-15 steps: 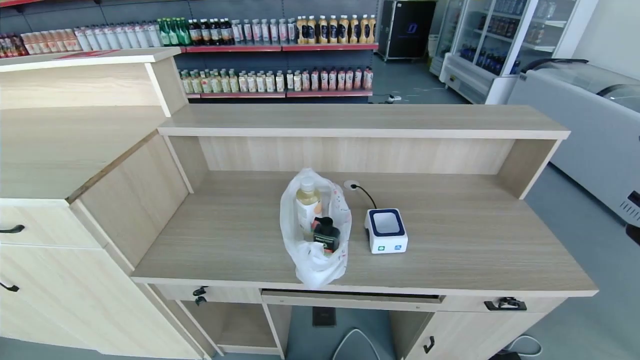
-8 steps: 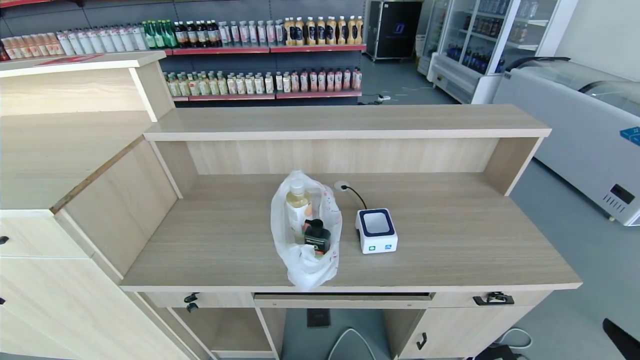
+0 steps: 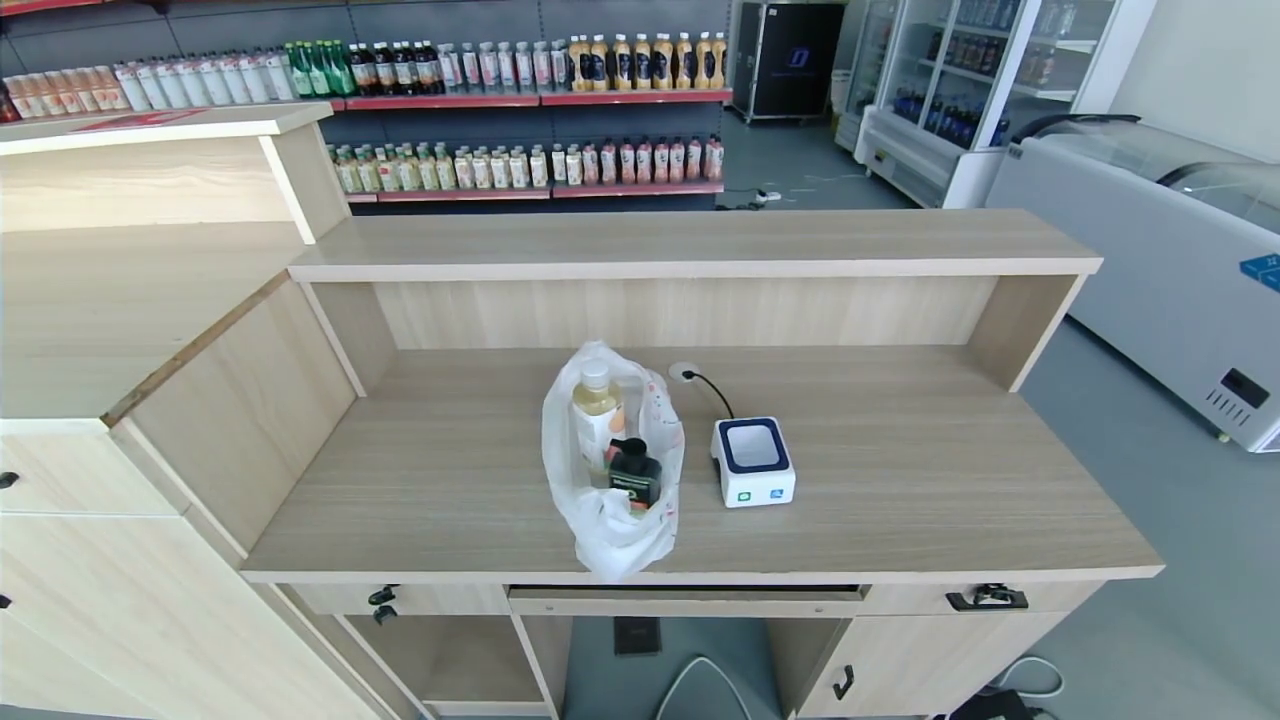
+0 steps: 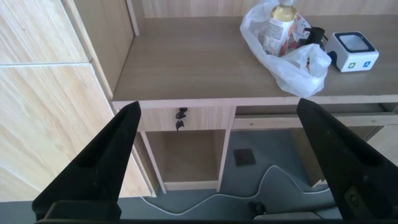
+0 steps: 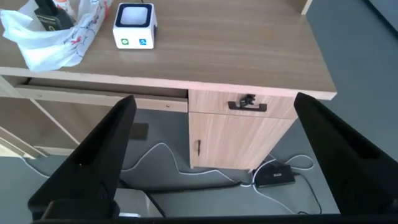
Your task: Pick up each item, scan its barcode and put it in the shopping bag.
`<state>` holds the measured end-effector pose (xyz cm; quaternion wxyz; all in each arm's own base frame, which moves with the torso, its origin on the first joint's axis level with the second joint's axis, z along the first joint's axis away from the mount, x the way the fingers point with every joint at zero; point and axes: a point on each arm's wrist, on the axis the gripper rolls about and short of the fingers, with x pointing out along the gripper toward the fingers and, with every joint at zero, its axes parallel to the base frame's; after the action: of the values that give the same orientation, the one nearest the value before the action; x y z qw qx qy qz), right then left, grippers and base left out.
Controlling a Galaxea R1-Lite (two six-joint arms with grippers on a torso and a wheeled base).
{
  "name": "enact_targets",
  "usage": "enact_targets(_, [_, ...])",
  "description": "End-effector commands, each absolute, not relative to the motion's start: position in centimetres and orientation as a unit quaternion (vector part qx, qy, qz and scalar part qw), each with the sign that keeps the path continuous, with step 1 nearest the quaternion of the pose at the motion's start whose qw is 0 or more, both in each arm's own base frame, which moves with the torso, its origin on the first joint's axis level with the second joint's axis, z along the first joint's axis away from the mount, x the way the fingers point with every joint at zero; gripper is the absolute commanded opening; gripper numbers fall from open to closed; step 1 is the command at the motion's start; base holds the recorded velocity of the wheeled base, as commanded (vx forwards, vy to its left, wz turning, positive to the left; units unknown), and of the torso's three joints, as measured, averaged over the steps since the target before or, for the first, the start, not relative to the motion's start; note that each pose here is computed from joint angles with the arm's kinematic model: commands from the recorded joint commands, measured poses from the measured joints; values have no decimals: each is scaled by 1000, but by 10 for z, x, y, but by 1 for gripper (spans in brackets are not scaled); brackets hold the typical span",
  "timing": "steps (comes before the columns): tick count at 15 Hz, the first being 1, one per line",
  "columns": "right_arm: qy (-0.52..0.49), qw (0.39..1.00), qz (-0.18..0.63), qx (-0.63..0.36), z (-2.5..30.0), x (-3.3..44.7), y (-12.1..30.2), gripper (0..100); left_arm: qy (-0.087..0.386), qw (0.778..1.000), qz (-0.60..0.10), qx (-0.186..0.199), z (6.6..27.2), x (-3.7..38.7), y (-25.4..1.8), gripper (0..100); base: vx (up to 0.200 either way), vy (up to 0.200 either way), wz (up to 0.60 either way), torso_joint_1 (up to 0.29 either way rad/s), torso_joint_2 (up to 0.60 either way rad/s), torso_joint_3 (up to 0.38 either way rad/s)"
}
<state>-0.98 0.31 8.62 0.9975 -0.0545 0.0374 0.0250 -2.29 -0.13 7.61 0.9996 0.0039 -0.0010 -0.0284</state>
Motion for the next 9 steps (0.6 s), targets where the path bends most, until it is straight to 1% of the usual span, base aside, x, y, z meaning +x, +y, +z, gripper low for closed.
enact_targets(1, [2,998,35,-47,80,-20,2,100,-1,1000,-28,4,76,-23,-1,100,0,0,0,0,0,0])
enact_targets(5, [-10,999,24,-22,78,-23,1,100,-1,1000,-28,4,76,-23,-1,100,0,0,0,0,0,0])
enact_targets(9, [-9,999,23,-21,77,-23,1,100,-1,1000,-28,4,76,-23,-1,100,0,0,0,0,0,0])
